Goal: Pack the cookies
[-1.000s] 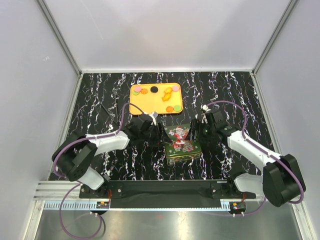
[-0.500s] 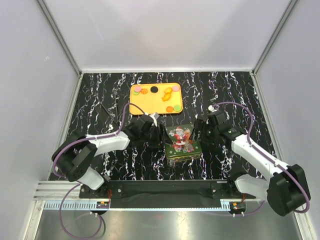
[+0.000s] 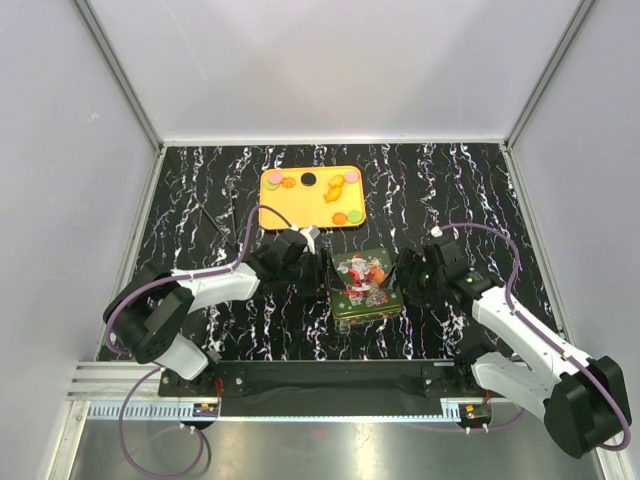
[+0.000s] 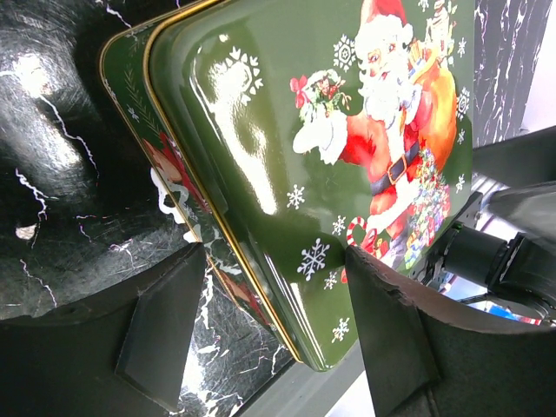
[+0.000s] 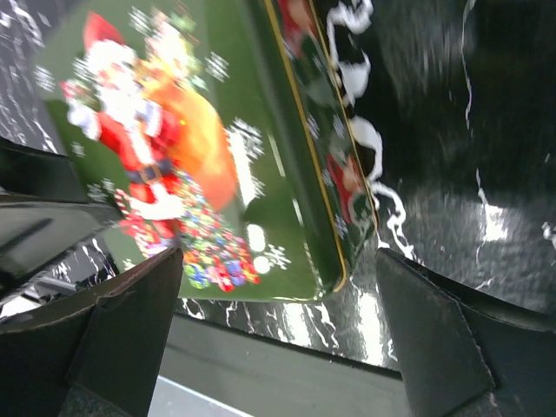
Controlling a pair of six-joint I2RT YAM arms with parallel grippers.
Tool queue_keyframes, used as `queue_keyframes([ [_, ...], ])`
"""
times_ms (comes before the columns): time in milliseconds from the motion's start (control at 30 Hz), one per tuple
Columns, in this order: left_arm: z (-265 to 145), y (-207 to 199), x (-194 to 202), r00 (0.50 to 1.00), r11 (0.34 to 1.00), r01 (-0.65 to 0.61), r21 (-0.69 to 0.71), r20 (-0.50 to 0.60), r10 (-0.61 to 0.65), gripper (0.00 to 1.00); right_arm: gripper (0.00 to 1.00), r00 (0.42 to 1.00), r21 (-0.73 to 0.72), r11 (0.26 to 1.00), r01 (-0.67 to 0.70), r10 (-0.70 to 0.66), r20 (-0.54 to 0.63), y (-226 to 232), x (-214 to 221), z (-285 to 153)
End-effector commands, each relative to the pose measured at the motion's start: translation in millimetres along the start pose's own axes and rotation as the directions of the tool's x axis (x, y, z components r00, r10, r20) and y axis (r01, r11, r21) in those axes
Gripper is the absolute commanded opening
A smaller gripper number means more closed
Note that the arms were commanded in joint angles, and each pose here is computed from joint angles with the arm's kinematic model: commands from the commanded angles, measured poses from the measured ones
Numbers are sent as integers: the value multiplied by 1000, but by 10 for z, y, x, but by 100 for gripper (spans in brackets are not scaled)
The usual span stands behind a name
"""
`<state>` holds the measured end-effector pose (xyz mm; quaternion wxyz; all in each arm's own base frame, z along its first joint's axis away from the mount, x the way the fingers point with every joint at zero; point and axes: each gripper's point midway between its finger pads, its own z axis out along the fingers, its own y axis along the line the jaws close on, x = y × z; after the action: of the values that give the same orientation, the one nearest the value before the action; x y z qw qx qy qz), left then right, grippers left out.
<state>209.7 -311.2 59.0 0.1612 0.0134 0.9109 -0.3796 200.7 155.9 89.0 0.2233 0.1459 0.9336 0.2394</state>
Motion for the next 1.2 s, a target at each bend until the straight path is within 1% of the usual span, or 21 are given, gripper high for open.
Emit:
queue_keyframes([
  [0, 0, 18, 95, 998, 999, -42, -17, -41, 41, 70, 100, 998, -47, 997, -56, 55, -24, 99, 82, 3],
  [100, 8, 2, 89, 998, 999, -43, -14, -42, 43, 70, 100, 998, -41, 997, -61, 60, -18, 62, 96, 38],
  [167, 20, 4, 105, 998, 999, -41, -15, -48, 40, 70, 100, 996, -44, 996, -82, 80, -40, 25, 169, 106],
  [200, 27, 14, 119, 998, 999, -39, -18, -52, 38, 70, 100, 996, -72, 994, -86, 84, -36, 73, 153, 139],
  [267, 29, 22, 129, 998, 999, -32, -22, -53, 30, 70, 99, 991, -67, 991, -115, 110, -72, 24, 264, 226],
  [400, 34, 24, 158, 998, 999, -29, -21, -55, 27, 70, 100, 989, -74, 987, -140, 136, -61, -10, 286, 308],
  [467, 38, 17, 162, 998, 1000, -24, -20, -52, 23, 70, 98, 987, -81, 984, -157, 154, -49, -15, 281, 321],
  [500, 41, 0, 169, 998, 999, -28, -16, -54, 27, 70, 92, 987, -98, 983, -158, 155, -35, 14, 248, 321],
  [600, 53, -20, 171, 998, 1000, -27, -17, -53, 26, 70, 83, 985, -103, 979, -175, 174, -12, 1, 227, 342],
  [633, 60, -13, 178, 998, 999, -27, -19, -55, 26, 70, 77, 984, -103, 979, -178, 179, 3, -9, 204, 342],
  [733, 71, -12, 189, 998, 999, -26, -27, -52, 24, 70, 70, 981, -100, 977, -188, 192, 36, -43, 169, 352],
  [833, 97, 17, 224, 998, 999, -21, -31, -62, 19, 70, 60, 980, -100, 977, -189, 194, 42, -50, 155, 375],
  [933, 107, 20, 226, 998, 999, -20, -32, -65, 18, 70, 55, 983, -90, 980, -180, 183, 22, -76, 199, 439],
  [1033, 116, 38, 229, 997, 999, -24, -40, -68, 21, 70, 52, 985, -71, 982, -173, 174, 13, -148, 249, 503],
  [1100, 122, 34, 216, 997, 999, -27, -45, -69, 24, 70, 44, 985, -89, 981, -169, 171, 11, -137, 264, 536],
  [1167, 132, 4, 186, 997, 999, -35, -42, -67, 32, 71, 38, 987, -97, 983, -158, 158, -2, -125, 299, 565],
])
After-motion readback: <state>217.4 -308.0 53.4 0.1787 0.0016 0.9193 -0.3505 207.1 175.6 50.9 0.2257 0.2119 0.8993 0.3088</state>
